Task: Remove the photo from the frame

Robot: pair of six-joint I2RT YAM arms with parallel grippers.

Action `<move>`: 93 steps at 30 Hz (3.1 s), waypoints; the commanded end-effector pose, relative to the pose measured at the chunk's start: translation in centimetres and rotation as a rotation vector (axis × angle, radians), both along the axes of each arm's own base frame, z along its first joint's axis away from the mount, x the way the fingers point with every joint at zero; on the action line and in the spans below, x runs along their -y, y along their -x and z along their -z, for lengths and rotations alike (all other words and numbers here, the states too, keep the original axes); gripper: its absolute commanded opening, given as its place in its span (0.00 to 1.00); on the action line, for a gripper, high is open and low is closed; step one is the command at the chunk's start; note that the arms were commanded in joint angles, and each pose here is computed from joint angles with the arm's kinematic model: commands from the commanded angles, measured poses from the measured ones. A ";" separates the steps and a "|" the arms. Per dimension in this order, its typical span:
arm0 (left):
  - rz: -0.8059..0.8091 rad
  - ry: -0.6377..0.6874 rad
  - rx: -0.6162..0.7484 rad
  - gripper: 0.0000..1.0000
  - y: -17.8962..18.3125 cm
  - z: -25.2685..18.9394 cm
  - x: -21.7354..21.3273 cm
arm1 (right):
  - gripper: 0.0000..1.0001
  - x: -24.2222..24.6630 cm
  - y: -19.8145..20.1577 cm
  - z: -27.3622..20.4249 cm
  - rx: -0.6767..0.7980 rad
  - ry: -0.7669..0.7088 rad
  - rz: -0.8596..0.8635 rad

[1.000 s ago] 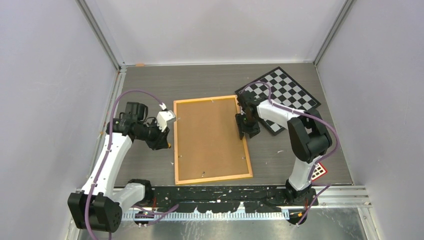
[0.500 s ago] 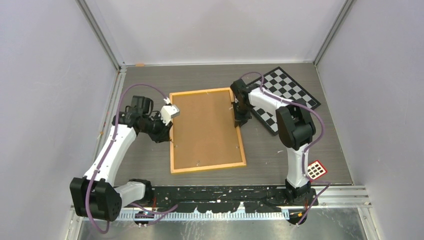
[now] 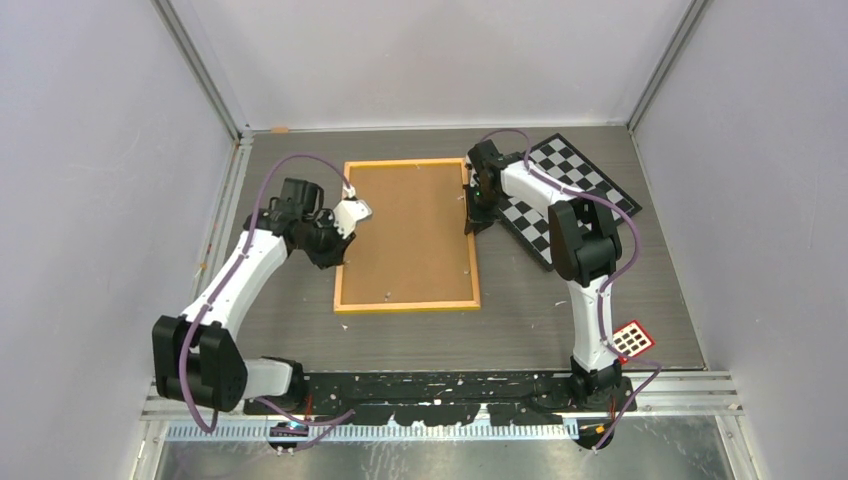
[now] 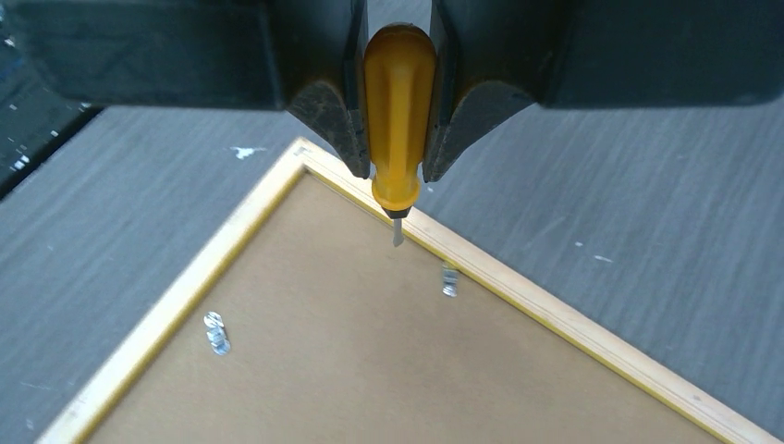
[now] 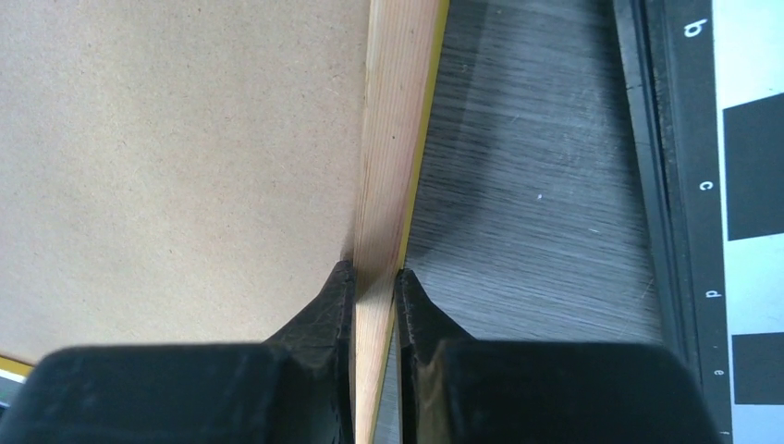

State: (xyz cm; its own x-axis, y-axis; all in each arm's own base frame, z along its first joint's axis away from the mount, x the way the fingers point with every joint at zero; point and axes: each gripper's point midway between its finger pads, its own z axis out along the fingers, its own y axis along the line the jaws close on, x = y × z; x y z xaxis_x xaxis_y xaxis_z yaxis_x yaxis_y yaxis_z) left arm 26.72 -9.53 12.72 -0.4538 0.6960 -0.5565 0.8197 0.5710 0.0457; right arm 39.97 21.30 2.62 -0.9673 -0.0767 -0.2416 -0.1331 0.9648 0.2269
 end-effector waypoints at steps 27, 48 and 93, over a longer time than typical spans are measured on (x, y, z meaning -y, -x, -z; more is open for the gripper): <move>0.129 -0.149 -0.015 0.00 -3.1 2.2 -0.3 | 0.00 1.0 1.4 3.3 -0.053 0.047 -0.014; 0.054 -0.089 0.055 0.00 -5.8 -0.9 1.0 | 0.00 1.3 2.0 3.4 -0.061 0.051 0.002; 0.111 -0.061 -0.205 0.00 -0.2 3.6 2.4 | 0.00 1.6 1.8 4.0 -0.054 0.068 0.055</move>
State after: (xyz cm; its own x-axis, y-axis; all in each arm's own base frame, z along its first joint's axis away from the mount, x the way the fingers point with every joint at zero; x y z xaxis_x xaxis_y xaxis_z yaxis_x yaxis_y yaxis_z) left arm 31.04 -9.97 10.09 -0.3938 0.8117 -0.4314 0.8700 0.4806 0.1103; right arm 39.86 21.25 2.37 -0.9651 -0.0400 -0.2589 -0.1073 0.9619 0.2514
